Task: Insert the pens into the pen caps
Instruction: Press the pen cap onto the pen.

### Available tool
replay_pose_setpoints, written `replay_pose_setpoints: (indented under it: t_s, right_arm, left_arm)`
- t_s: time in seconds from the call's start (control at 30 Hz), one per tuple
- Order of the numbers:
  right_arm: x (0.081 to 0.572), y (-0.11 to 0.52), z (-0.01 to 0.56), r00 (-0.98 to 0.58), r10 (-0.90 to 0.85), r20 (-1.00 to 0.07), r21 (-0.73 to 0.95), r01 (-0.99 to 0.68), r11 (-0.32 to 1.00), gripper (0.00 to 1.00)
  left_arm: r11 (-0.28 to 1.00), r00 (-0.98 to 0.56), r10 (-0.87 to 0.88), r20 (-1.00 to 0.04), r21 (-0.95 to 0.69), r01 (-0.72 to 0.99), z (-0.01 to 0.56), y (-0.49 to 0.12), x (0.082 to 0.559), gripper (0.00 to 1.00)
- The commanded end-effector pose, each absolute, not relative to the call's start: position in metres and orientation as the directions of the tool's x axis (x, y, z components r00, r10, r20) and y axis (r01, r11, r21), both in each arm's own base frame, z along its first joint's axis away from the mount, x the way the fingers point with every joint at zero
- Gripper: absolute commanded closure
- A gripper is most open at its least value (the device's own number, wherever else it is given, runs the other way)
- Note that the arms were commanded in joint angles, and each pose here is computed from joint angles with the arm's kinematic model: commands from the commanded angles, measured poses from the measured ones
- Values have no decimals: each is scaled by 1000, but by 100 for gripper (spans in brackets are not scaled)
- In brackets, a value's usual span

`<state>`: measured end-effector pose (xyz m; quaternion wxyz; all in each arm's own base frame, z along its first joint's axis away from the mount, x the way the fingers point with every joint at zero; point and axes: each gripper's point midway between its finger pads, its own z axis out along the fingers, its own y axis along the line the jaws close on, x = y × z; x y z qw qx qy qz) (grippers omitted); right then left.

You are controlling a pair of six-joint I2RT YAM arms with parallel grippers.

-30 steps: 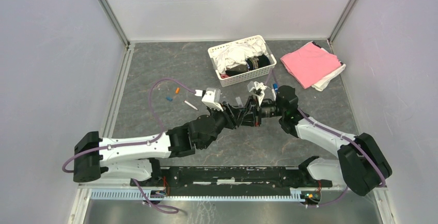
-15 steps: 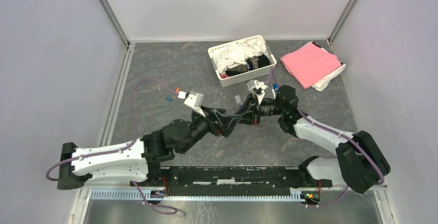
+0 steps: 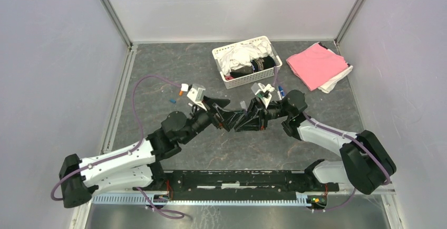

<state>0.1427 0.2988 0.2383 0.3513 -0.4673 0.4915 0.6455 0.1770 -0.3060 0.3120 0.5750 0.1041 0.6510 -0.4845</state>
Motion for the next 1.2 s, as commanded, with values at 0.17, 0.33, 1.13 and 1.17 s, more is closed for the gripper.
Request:
replay_pose_setpoints:
  t_s: [0.17, 0.33, 1.13, 1.17]
  right_arm:
    - [135, 301, 248, -274, -6, -962, 260, -905, -336, 100]
    - [137, 302, 248, -281, -8, -960, 267, -904, -333, 100]
    - [147, 306, 239, -301, -37, -953, 299, -908, -292, 100]
    - [147, 306, 239, -301, -37, -953, 298, -909, -292, 100]
  left_arm:
    - [259, -303, -403, -864, -425, 868, 351, -339, 169, 31]
    - [262, -308, -395, -866, -427, 866, 349, -341, 170, 37]
    - [326, -317, -369, -874, -441, 836, 343, -344, 182, 71]
    - [328, -320, -365, -874, -442, 835, 341, -344, 183, 79]
